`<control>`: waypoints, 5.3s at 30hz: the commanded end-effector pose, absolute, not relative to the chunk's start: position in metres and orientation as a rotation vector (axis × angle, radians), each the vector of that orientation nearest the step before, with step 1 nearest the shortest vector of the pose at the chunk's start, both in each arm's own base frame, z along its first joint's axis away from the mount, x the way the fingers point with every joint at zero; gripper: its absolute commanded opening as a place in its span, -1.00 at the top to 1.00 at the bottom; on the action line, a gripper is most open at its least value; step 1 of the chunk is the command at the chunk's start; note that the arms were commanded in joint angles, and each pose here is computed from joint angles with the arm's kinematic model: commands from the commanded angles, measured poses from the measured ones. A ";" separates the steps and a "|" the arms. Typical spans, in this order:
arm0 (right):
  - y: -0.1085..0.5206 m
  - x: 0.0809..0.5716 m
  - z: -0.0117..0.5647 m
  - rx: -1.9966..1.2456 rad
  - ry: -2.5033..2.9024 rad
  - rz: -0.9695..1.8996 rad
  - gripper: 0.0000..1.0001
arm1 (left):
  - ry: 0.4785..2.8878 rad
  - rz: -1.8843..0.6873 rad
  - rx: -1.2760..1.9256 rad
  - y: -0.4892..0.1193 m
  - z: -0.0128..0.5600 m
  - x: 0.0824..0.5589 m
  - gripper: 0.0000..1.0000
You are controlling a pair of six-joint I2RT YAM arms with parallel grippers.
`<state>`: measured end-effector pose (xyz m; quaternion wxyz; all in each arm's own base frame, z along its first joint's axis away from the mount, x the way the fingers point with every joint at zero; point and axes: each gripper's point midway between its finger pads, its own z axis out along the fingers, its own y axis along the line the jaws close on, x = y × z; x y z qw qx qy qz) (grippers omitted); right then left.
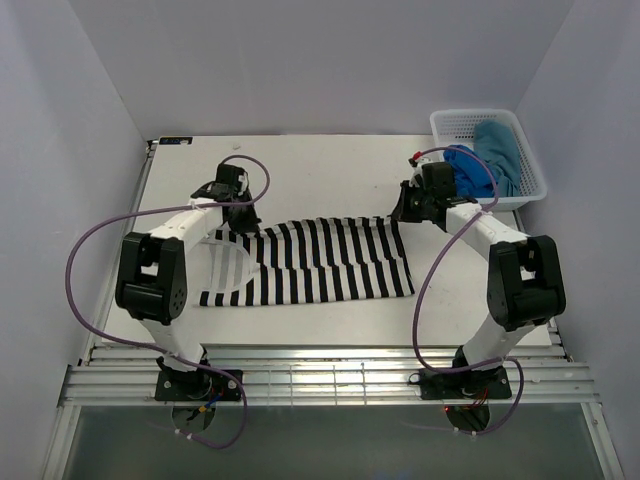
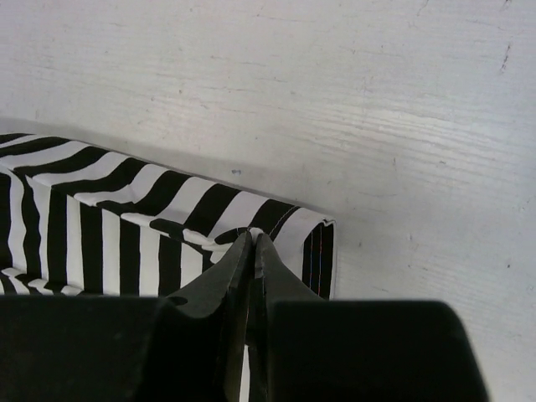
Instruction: Fold and stack the tank tops
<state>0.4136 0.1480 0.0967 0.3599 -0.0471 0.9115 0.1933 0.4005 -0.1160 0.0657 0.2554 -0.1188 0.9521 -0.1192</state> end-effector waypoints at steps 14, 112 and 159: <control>0.139 0.372 0.099 -0.141 2.339 0.496 0.85 | 2.494 -0.405 -0.385 -0.117 0.085 0.369 1.00; 0.198 0.326 0.045 -0.274 2.562 0.700 -0.80 | 2.614 -0.505 -0.375 -0.156 0.057 0.374 -0.96; 0.341 0.132 0.068 -0.675 2.625 0.787 -0.80 | 2.533 -0.830 -0.119 -0.308 -0.014 0.538 -0.96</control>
